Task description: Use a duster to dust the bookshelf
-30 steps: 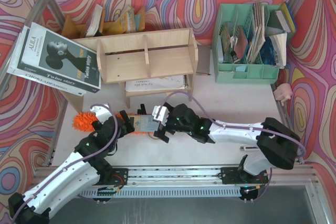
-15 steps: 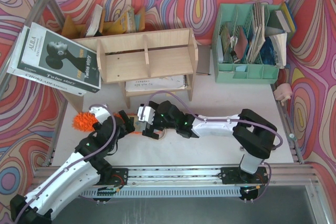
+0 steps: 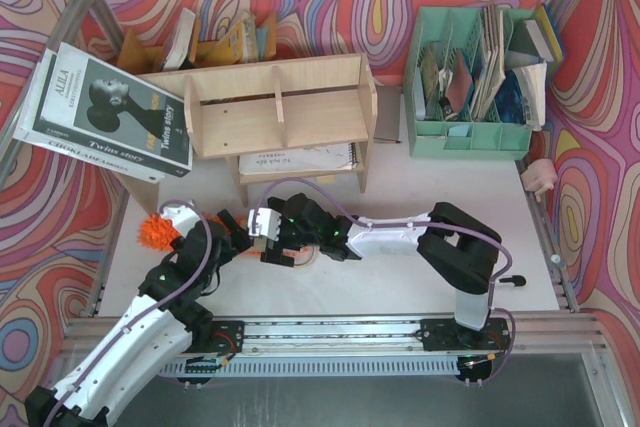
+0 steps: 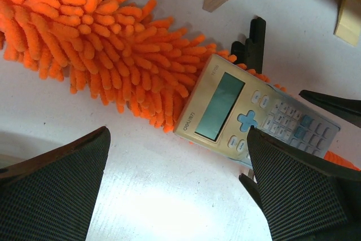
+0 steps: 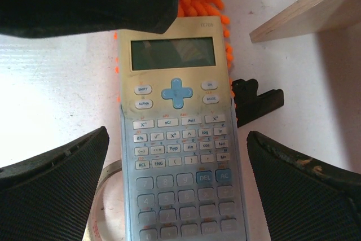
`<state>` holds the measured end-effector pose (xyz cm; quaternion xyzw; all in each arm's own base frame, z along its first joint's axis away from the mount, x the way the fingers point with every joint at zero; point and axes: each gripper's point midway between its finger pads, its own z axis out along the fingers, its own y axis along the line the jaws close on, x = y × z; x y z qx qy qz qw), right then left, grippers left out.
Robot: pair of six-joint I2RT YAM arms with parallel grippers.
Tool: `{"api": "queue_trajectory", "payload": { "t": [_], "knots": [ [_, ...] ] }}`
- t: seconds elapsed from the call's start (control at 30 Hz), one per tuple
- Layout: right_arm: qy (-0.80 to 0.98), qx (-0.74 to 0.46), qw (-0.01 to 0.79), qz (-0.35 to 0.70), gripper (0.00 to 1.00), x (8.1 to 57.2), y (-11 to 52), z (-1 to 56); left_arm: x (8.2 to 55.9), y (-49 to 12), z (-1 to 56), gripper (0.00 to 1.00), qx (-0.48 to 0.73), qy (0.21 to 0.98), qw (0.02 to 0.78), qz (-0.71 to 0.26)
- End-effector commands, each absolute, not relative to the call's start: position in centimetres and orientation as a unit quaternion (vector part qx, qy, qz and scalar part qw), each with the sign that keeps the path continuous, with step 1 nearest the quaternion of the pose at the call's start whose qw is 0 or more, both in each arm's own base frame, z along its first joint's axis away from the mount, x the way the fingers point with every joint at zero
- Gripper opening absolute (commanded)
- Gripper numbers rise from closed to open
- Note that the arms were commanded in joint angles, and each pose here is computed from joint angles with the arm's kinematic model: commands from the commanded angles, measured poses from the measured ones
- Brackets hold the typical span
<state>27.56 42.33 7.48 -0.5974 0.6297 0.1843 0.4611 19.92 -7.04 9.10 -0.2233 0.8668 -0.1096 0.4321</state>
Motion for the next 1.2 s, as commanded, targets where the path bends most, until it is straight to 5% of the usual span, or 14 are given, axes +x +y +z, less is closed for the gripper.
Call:
{"api": "queue_trajectory", "payload": {
  "t": [0.0,0.67,1.17],
  "knots": [
    [0.625,-0.605,0.463,0.171,0.99,28.2,42.9,7.5,19.3,-6.8,7.7,0.98,-0.223,0.876,0.415,-0.105],
    [0.633,-0.619,0.444,0.141,0.96,29.2,43.0,4.7,19.4,-6.0,7.5,0.98,-0.238,0.873,0.416,-0.094],
    [0.631,-0.621,0.444,0.137,0.61,29.6,43.4,5.3,18.9,-5.1,7.4,0.98,-0.244,0.871,0.42,-0.079]
  ]
}}
